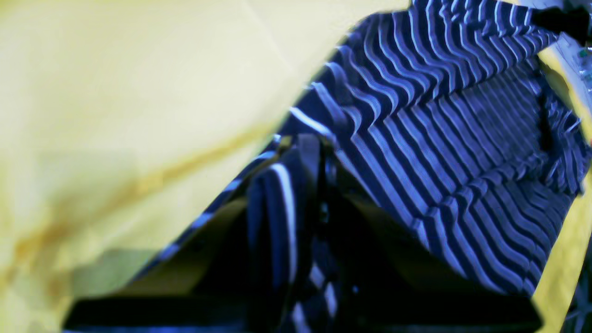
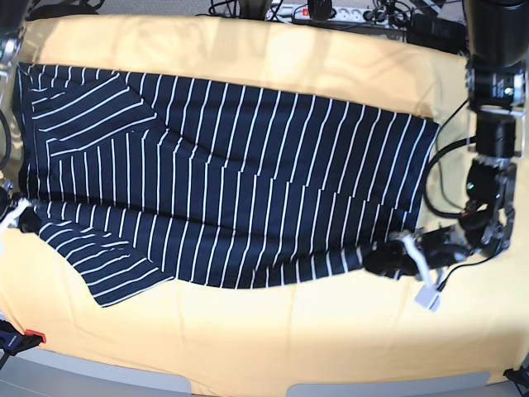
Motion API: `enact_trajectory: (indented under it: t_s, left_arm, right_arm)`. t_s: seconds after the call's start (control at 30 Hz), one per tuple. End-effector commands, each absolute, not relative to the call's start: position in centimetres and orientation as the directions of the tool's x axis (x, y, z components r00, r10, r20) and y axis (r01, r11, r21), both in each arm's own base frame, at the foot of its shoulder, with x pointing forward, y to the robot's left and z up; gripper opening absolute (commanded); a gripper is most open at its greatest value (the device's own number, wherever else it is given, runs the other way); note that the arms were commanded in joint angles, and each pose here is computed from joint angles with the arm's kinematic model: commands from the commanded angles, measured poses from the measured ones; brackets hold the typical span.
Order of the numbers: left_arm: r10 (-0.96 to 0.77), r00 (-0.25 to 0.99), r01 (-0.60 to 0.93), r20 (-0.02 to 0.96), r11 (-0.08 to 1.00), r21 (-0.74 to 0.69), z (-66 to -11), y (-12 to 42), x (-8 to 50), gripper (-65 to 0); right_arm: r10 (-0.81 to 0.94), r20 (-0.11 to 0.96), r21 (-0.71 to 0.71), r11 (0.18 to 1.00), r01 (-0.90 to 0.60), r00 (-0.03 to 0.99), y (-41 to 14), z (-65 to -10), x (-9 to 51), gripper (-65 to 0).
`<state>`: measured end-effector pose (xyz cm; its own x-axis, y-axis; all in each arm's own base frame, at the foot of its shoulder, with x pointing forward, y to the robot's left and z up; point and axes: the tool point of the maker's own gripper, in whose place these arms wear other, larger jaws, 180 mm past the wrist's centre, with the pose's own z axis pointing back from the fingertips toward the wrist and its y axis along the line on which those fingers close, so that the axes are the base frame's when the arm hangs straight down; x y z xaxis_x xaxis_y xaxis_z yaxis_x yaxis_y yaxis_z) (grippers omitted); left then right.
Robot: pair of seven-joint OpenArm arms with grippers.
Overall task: Fold the T-shirt properly
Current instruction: 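Fold the hem over toward the collar with both grippers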
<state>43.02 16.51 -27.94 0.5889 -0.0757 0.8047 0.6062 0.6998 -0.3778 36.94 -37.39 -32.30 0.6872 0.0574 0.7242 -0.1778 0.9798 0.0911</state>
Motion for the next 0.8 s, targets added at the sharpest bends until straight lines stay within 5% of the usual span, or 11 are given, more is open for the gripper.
enact_trajectory:
  t_s: [0.0,0.33,0.77]
  left_arm:
    - [-0.063,0.522,0.633,0.85,0.697,-0.338,-24.9,17.1,44.0,-65.0]
    - [-0.082,0.54,0.603,0.838,0.731,-0.318,-24.2,21.2,42.7,-65.0]
    - [-0.162,0.7,0.628,0.696,0.603,-0.491,-25.1,20.2,37.9,-65.0]
  right_arm:
    - [0.078,0.766,0.055,0.981,-0.185,0.638,-38.4,-29.8,37.7,-65.0]
    - [0.106,0.744,0.014,0.984,-0.175,0.66,-40.0,-29.2,37.0,-65.0]
    - [0.084,0.658,0.077,0.981,-0.178,0.749,-39.8,-30.2,35.1,-65.0]
